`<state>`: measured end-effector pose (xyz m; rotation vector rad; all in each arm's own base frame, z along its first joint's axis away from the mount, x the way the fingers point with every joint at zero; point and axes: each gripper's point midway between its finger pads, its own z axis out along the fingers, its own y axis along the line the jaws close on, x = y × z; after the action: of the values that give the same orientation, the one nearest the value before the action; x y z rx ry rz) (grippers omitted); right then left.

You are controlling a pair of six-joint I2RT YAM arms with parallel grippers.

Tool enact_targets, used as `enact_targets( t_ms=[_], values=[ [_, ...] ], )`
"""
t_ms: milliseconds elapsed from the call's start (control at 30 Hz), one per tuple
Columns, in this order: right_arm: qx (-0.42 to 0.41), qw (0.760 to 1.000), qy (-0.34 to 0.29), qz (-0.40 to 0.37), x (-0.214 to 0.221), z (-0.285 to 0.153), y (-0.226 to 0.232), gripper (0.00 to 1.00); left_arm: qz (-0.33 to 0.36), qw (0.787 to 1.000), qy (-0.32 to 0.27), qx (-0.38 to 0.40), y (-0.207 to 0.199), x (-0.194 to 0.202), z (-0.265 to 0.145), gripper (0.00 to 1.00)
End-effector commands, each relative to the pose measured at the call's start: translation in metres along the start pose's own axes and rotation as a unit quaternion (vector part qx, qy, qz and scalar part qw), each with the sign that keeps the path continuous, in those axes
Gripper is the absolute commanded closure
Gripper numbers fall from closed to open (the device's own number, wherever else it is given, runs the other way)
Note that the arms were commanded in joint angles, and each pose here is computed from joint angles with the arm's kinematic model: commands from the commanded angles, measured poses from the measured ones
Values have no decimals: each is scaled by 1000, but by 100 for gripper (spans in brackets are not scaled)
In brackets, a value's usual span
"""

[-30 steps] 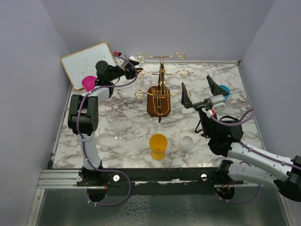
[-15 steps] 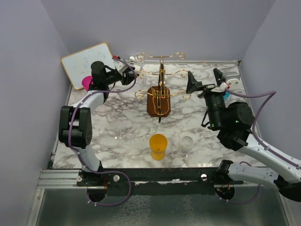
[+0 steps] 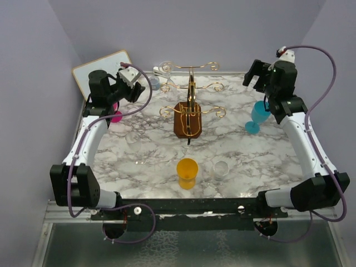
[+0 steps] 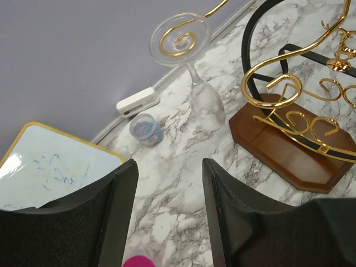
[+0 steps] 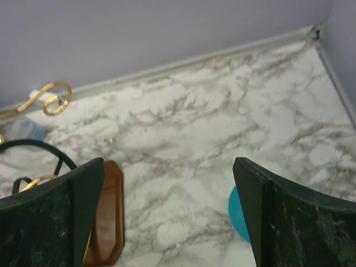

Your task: Place the wine glass upside down on the wine glass rack

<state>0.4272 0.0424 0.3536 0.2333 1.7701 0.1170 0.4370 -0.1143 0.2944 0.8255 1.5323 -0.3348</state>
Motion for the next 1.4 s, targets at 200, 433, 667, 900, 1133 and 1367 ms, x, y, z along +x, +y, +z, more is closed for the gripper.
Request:
enact_targets(
  t_ms=[200, 433, 667, 900, 1133, 1367],
  values=[
    [46, 993, 100, 45, 75, -23, -34, 1, -87, 982, 113, -127, 13, -10, -68, 39],
    [22, 992, 119, 31, 97, -33, -36, 1, -86, 962, 206, -160, 18, -15, -106, 35],
    [-9, 992, 125, 19, 105, -52, -30, 1, -94, 920, 333, -182, 16, 32, -144, 38],
    [-65, 991, 112, 19, 93, -65, -12, 1, -186, 901, 368, -136, 46, 77, -149, 44],
    [-104, 990, 90, 21, 76, -76, 2, 1, -189, 886, 372, -202, 106, 89, -143, 45],
    [-124, 989, 76, 18, 65, -85, 8, 0, -216, 864, 389, -237, 149, 132, -133, 49]
  ],
)
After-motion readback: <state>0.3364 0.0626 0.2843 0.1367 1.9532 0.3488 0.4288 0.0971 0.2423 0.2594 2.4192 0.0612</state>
